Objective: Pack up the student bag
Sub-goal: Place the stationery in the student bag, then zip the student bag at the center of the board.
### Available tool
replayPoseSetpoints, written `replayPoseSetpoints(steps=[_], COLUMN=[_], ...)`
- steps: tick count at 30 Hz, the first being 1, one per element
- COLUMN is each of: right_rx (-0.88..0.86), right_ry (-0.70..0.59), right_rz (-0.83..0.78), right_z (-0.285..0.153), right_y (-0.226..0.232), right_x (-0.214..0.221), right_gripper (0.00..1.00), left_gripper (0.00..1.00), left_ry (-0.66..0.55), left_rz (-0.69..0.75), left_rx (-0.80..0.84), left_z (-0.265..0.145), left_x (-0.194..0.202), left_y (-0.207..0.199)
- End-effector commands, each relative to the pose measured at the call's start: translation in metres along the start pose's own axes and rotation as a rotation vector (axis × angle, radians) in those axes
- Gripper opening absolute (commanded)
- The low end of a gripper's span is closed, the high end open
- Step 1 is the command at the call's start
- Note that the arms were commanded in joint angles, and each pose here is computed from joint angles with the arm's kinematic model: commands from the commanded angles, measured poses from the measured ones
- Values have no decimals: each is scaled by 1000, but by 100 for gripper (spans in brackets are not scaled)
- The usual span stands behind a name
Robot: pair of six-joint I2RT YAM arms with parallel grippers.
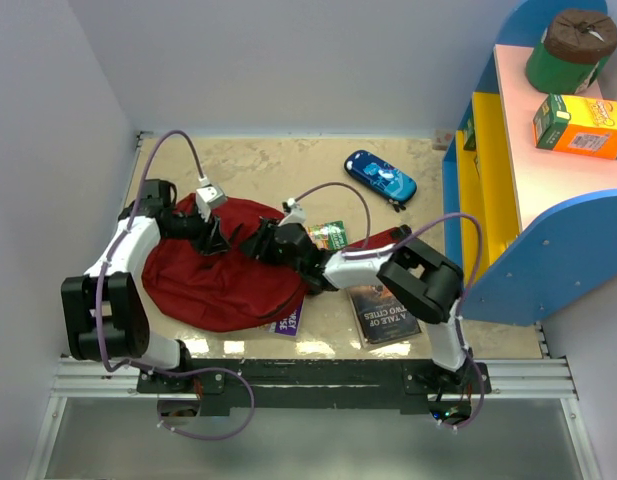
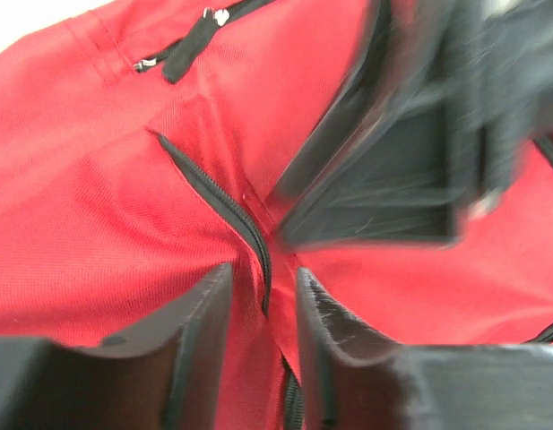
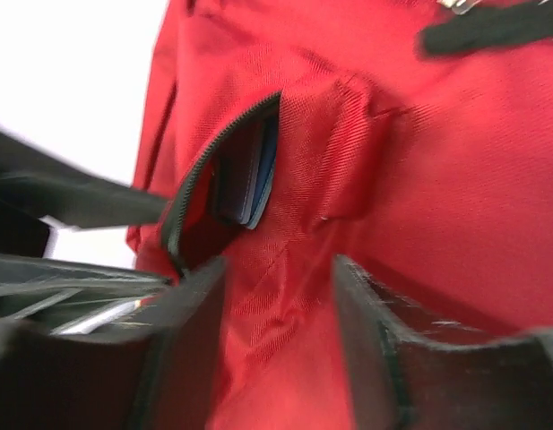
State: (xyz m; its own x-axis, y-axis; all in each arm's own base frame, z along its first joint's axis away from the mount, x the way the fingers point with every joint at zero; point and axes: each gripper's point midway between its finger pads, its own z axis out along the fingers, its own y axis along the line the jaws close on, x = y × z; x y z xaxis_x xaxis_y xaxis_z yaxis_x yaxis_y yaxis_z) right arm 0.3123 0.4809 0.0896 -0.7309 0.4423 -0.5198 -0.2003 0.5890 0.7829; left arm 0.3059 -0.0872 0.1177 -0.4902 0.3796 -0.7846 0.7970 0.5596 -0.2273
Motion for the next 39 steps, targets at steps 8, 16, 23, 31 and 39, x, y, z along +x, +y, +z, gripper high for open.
replayPoseSetpoints(steps=[8, 16, 23, 31, 39], right_rx=[34, 77, 118, 148, 170], right_ry=[-24, 37, 52, 74, 83], right_rz=[-276, -344, -357, -360, -343], right_z=[-68, -78, -81, -93, -105], right_y=[37, 19, -2, -22, -41], right_x=[16, 59, 68, 79, 86], right_gripper=[61, 60, 59, 57, 56], left_gripper=[57, 46, 45, 45, 54], left_ry=[42, 251, 287, 300, 281], left_rz=[192, 314, 350, 417, 523], left_rx=[10, 190, 192, 164, 172], left_z=[-62, -62, -62, -51, -41], left_x=[-25, 48, 55, 60, 71], left_y=[17, -30, -25, -10, -12])
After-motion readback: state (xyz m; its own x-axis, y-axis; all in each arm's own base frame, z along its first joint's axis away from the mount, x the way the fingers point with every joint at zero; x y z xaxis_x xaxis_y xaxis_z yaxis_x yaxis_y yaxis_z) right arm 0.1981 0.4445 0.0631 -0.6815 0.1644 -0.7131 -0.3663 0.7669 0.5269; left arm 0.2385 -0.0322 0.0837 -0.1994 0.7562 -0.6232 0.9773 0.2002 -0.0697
